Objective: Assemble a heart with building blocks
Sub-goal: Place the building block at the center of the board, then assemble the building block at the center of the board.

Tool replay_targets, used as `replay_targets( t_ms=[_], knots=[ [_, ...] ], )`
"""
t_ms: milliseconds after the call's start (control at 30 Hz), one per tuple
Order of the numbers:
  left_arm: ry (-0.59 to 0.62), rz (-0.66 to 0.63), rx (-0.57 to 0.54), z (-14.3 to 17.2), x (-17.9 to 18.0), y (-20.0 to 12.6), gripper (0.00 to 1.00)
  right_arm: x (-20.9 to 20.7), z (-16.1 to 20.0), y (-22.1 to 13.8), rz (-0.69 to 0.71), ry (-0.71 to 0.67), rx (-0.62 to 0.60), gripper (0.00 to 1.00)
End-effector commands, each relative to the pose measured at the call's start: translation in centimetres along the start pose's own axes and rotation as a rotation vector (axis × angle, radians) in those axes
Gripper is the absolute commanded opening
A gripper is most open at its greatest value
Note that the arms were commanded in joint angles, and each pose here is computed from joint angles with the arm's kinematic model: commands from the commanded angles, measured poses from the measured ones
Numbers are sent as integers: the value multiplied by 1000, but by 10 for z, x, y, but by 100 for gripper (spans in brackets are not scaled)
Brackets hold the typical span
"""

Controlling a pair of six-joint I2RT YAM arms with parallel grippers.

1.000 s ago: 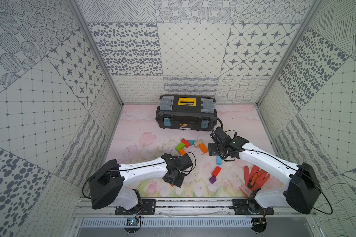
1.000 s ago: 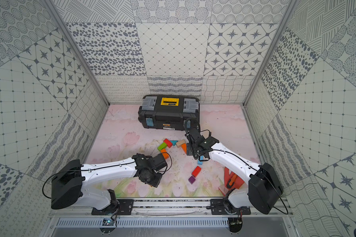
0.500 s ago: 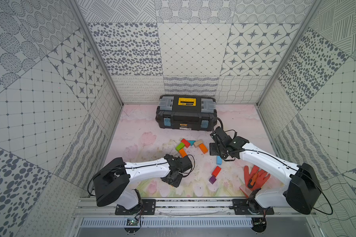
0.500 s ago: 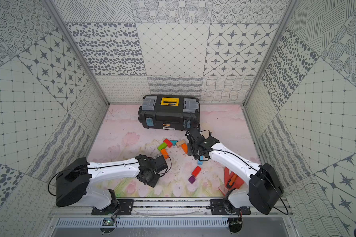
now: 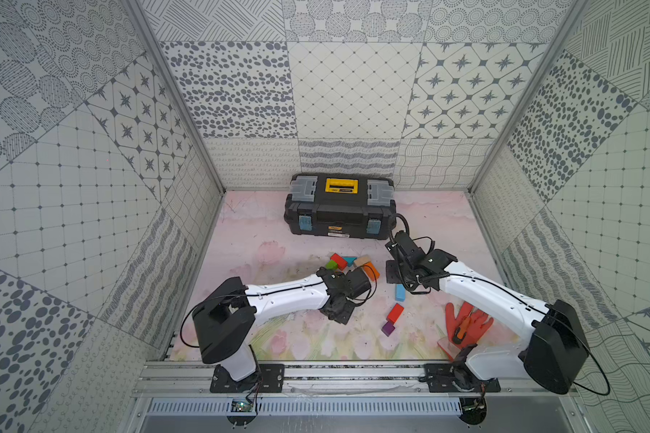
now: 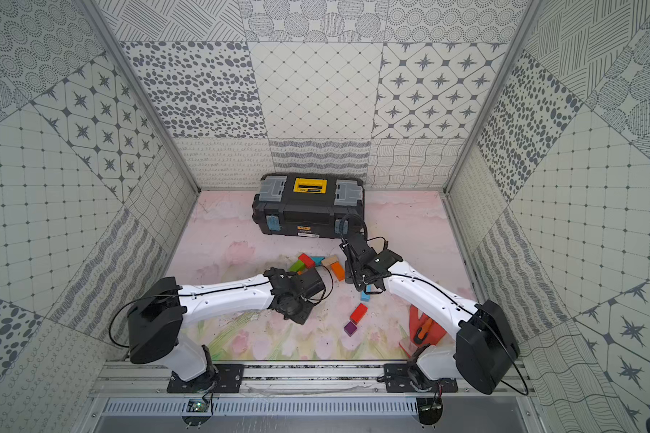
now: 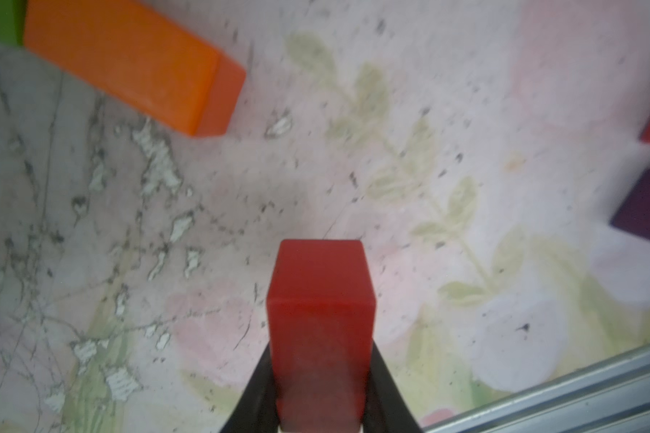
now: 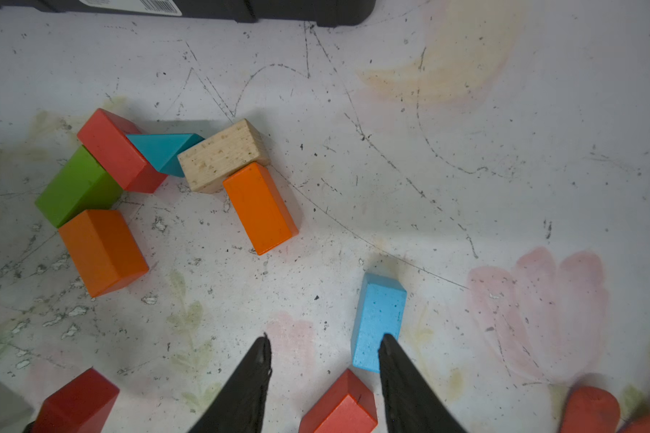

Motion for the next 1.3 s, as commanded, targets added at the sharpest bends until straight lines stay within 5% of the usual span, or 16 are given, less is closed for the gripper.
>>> replay_targets(
  t_ms=[0, 67, 200, 267, 433, 567, 800, 1267],
  knots=[
    [158, 24, -16, -33, -29, 13, 1, -7, 0, -10, -4, 40, -46, 50],
    [175, 30, -10, -40, -35, 21, 8, -11, 2, -11, -1, 49, -49, 50],
    [167, 9, -11, -55, -35, 33, 45, -16, 8, -11, 1, 62, -47, 50],
    [164, 7, -3, -61, -33, 38, 50, -17, 10, -10, 0, 66, -46, 51],
    [179, 16, 13, -66, -33, 44, 45, -20, 12, -8, 2, 71, -40, 50],
    [185, 18, 5, -70, -32, 46, 28, -22, 12, -7, 1, 75, -42, 50],
    [206, 37, -19, -84, -33, 43, 15, -22, 13, -4, 0, 76, -35, 49],
    [259, 72, -23, -99, -46, 53, 10, -26, 16, -3, 0, 87, -35, 49]
  ],
)
Point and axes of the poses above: each gripper's point midway between its finger pads, its own y axis out along the fingers, its own x axis along the line the jaws close on, z = x × y, the point moved 6 cm from there along -y, back along the fingers, and after that the axes turned 10 degrees about -y, right-handed, at the moved point
